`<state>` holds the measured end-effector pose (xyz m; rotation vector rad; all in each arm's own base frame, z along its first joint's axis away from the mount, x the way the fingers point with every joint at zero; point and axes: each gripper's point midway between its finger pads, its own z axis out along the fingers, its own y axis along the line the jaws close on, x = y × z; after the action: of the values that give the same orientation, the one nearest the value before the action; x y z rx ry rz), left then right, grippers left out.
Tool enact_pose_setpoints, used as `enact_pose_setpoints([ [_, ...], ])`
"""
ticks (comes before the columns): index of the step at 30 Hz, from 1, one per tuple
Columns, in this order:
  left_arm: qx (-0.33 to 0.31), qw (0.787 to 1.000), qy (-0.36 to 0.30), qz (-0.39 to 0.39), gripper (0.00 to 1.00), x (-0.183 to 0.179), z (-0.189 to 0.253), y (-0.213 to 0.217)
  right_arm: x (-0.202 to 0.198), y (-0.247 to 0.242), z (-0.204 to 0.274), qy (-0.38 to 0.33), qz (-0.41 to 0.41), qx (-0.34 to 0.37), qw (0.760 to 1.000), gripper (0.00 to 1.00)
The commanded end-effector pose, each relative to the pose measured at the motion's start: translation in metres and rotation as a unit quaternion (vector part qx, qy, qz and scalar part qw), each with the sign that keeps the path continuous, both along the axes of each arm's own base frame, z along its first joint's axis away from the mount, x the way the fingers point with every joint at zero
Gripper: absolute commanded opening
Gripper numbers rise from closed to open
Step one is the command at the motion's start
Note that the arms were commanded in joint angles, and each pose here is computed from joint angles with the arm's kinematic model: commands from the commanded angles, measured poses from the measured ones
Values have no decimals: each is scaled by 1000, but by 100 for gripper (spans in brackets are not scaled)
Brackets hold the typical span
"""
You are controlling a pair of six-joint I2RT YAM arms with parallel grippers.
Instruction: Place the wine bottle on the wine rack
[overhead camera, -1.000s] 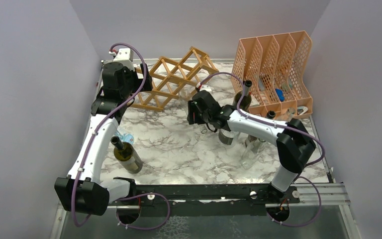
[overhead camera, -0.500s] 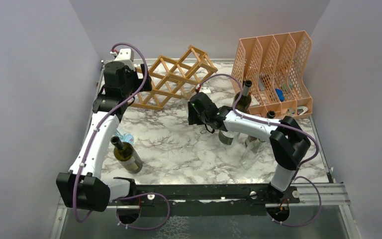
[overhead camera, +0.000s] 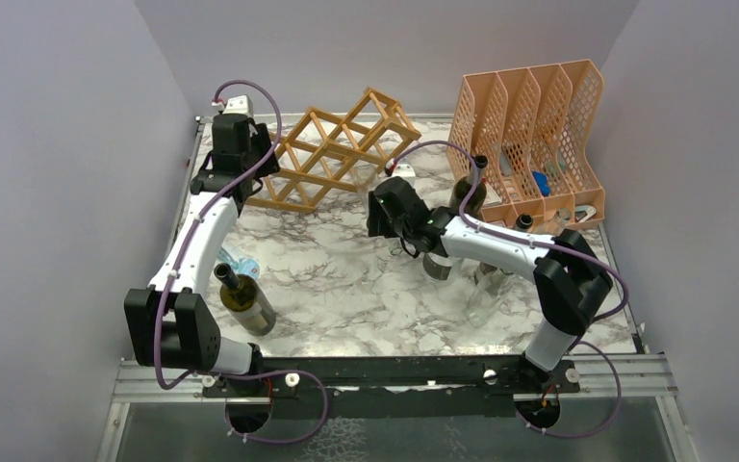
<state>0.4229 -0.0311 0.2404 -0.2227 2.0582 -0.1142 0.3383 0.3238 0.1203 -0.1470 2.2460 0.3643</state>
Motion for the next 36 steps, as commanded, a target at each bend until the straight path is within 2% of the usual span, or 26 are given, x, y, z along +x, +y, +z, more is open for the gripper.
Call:
enact_pose_setpoints([
  [1, -24, 999, -23, 13, 46, 10, 20, 2, 15, 5, 36, -58, -7, 39, 997, 1],
  [7, -23, 1000, -16, -8, 27, -1, 27, -2, 15, 12, 32, -56, 13, 40, 998, 1],
  [13, -32, 999, 1, -34, 2, -13, 29, -6, 14, 18, 31, -56, 26, 46, 997, 1],
  [17, -43, 999, 7, -32, 0, -19, 36, -6, 13, 18, 29, -52, 26, 46, 997, 1],
  [25, -52, 998, 22, -39, 1, -34, 41, -9, 18, 24, 21, -66, 31, 55, 996, 1],
  [27, -53, 997, 29, -38, 11, -37, 35, -9, 23, 27, 21, -82, 33, 60, 994, 1],
  [31, -51, 997, 49, -34, 17, -41, 17, -8, 34, 33, 26, -123, 27, 82, 989, 1],
  [36, -40, 997, 57, -25, 40, -43, 8, -2, 43, 37, 34, -153, 18, 101, 983, 1],
])
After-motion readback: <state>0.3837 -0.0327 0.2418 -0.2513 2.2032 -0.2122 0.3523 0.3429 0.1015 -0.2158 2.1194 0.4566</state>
